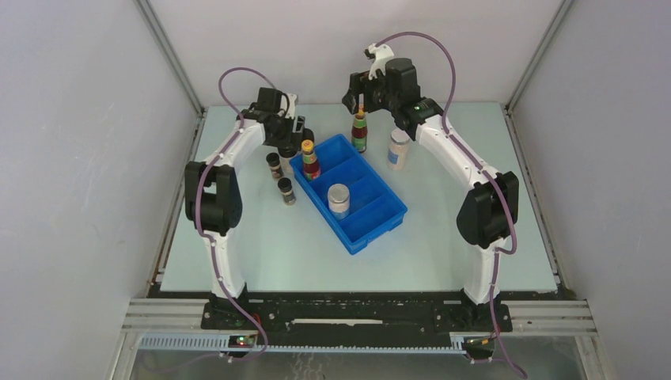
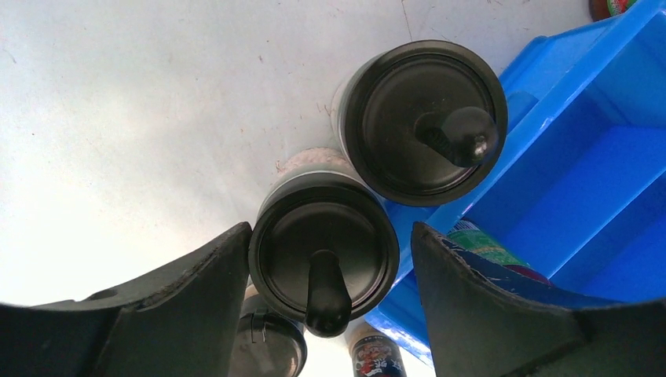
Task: Organize the condiment bottles
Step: Pick up the bottle from the center of the board.
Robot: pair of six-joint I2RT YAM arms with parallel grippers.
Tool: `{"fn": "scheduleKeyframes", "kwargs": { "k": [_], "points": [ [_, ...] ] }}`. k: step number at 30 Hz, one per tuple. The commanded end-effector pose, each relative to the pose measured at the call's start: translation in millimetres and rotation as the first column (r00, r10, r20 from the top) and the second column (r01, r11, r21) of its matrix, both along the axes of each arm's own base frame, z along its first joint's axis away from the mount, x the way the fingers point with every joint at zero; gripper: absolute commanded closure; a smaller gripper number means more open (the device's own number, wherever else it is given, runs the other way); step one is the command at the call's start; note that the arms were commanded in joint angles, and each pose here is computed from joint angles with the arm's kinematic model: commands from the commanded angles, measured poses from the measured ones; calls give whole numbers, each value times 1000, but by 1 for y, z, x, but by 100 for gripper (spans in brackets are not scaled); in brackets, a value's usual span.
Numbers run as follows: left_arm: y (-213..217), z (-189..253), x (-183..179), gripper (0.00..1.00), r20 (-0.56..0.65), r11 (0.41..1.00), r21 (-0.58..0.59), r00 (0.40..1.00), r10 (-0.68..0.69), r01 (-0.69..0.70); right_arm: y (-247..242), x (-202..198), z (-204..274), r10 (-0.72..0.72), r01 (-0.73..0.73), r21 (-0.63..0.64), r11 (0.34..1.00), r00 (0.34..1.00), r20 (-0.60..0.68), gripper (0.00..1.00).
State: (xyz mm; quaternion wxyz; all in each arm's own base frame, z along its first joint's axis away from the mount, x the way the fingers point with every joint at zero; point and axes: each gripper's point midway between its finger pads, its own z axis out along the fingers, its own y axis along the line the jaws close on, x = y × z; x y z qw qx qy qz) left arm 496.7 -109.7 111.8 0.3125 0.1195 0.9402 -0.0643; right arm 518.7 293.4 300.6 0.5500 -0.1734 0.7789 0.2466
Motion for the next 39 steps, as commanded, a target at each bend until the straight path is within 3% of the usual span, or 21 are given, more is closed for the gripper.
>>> {"fn": "scheduleKeyframes", "kwargs": {
  "k": [1, 24, 29, 34, 39],
  "points": [
    [-4, 15, 14, 22, 62, 1000, 1, 998, -9, 9, -4, 1, 20, -8, 6, 34, 999, 999, 43, 21],
    [4, 12, 2, 33, 32, 999, 48, 999, 11, -13, -1, -5, 25, -3, 2, 34, 999, 999, 47, 21],
    [2, 10, -1, 50, 20, 999, 42, 1000, 2, -3, -1, -7, 27, -5, 3, 32, 999, 999, 49, 21],
    [4, 9, -3, 96, 13, 999, 48, 1000, 13, -13, -1, -10, 30, -7, 5, 32, 999, 999, 53, 21],
    [4, 12, -5, 100, 19, 998, 53, 1000, 19, -20, 0, -13, 34, -6, 4, 34, 999, 998, 59, 21]
  ]
}}
